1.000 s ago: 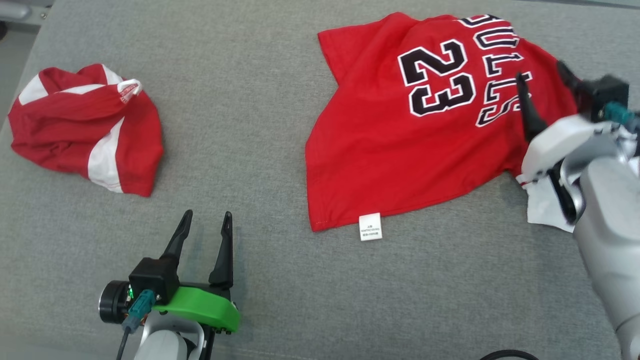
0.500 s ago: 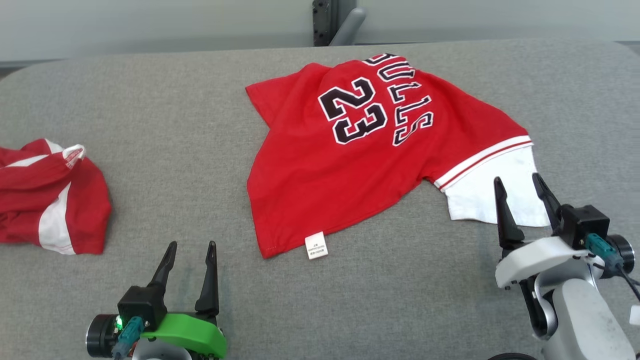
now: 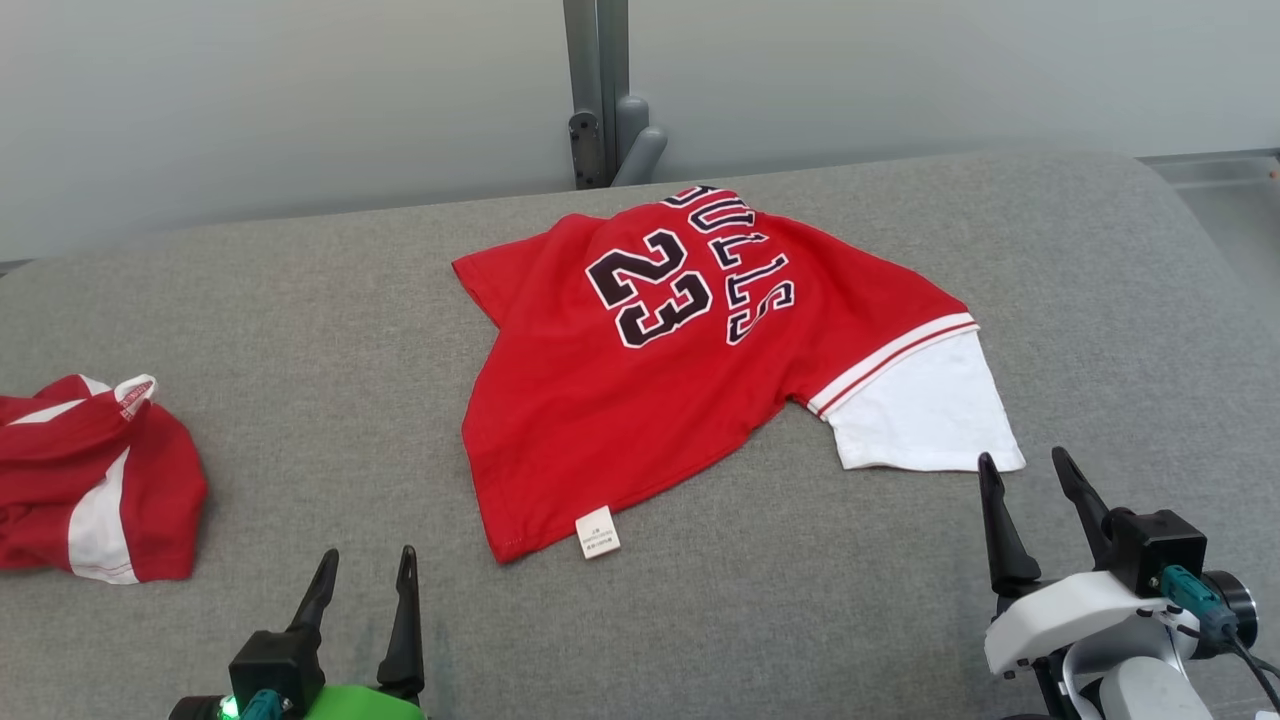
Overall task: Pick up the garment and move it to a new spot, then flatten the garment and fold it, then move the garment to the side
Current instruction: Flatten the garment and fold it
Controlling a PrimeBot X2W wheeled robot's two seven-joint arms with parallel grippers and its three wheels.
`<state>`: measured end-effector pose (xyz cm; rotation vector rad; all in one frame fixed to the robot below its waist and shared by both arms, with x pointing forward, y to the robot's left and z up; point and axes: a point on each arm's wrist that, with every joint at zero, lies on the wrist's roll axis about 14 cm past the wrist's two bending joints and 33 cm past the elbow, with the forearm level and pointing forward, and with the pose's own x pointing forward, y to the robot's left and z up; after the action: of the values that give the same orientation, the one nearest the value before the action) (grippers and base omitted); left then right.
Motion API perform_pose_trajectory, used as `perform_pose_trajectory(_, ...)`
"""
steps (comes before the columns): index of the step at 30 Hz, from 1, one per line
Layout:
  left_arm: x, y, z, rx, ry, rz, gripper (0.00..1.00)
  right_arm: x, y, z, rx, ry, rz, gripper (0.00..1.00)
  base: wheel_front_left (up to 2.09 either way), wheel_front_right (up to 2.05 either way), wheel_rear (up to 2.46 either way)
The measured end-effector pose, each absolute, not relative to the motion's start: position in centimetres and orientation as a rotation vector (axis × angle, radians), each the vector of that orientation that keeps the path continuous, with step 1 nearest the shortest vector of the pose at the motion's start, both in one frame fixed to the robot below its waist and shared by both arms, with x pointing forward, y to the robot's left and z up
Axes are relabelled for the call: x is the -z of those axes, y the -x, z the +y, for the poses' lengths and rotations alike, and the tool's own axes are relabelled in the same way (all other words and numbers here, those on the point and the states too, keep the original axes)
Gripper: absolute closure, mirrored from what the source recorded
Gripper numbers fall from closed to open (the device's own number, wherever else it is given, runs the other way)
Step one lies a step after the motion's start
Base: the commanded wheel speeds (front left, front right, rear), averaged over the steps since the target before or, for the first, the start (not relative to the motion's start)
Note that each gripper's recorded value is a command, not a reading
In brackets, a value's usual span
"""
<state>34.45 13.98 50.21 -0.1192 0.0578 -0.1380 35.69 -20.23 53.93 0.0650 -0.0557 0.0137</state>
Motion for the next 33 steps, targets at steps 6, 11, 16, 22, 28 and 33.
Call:
perform_pose_trajectory(6,-50.7,-33.8,13.9,0.137,0.116,0.040,0.00,-54.1,-34.8,-20.4,-0.003,-0.074,-0.066,0.00,0.00,0.00,0.00)
perform_pose_trajectory(11,-50.4,-33.7,13.4,0.148,0.124,0.052,0.00,-53.8,-34.8,-20.0,-0.011,-0.076,-0.055,0.00,0.00,0.00,0.00)
perform_pose_trajectory(16,-49.3,-34.1,11.7,0.199,0.173,0.094,0.00,-52.9,-35.2,-19.9,-0.017,-0.074,-0.026,0.00,0.00,0.00,0.00)
perform_pose_trajectory(22,-48.5,-35.5,8.7,0.290,0.250,0.137,0.00,-52.1,-36.3,-19.8,-0.019,-0.076,0.000,0.00,0.00,0.00,0.00)
perform_pose_trajectory(28,-46.2,-36.8,7.5,0.316,0.288,0.213,0.00,-51.3,-37.5,-20.4,-0.005,-0.072,0.022,0.00,0.00,0.00,0.00)
perform_pose_trajectory(33,-44.1,-37.3,6.9,0.316,0.322,0.282,0.00,-50.5,-38.1,-21.1,0.014,-0.068,0.043,0.00,0.00,0.00,0.00)
